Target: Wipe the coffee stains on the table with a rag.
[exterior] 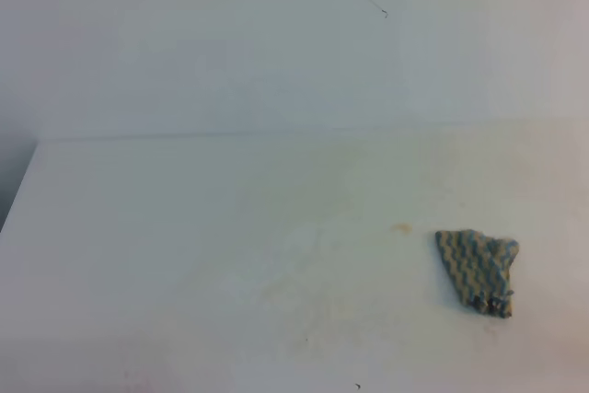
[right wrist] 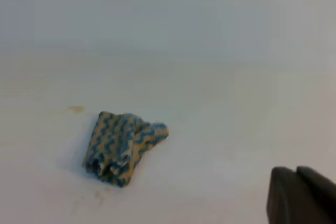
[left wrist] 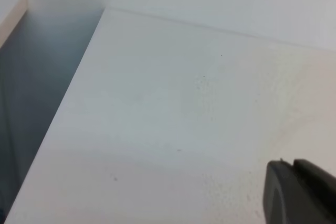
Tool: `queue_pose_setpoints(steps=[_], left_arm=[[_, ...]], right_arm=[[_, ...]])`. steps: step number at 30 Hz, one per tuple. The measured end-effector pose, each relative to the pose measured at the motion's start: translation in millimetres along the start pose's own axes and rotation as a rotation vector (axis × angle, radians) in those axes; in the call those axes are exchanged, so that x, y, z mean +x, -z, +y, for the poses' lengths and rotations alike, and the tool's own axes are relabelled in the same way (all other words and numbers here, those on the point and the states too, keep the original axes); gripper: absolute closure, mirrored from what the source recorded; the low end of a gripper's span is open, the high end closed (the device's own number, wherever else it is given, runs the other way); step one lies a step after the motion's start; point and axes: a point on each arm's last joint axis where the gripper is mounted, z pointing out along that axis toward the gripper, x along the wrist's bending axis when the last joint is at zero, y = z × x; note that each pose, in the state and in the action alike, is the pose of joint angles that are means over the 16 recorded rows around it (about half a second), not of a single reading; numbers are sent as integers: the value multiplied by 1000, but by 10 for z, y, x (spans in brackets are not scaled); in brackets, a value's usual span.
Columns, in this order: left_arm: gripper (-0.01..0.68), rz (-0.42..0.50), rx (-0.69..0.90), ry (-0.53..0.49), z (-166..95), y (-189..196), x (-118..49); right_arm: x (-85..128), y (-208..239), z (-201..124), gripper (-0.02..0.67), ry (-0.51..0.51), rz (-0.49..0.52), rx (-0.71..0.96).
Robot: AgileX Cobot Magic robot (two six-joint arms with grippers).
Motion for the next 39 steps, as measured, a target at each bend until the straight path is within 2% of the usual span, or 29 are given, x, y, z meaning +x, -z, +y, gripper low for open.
queue_pose_setpoints(steps=[8,14,22,39], left_arm=[[674,1,3,0,-1,-2,0],[674,1,5,0,-2,-4,1],[674,3,10,0,-4,-7,1],[674,5,19,0,-15,-14,5]], right_arm=[[23,-15,-190,649,-24,16,115],[4,-7,-247,649,-77,-12,176],[-36,-4,-264,649,-140,-63,190],[-42,-3,-266,649,-154,-71,190]])
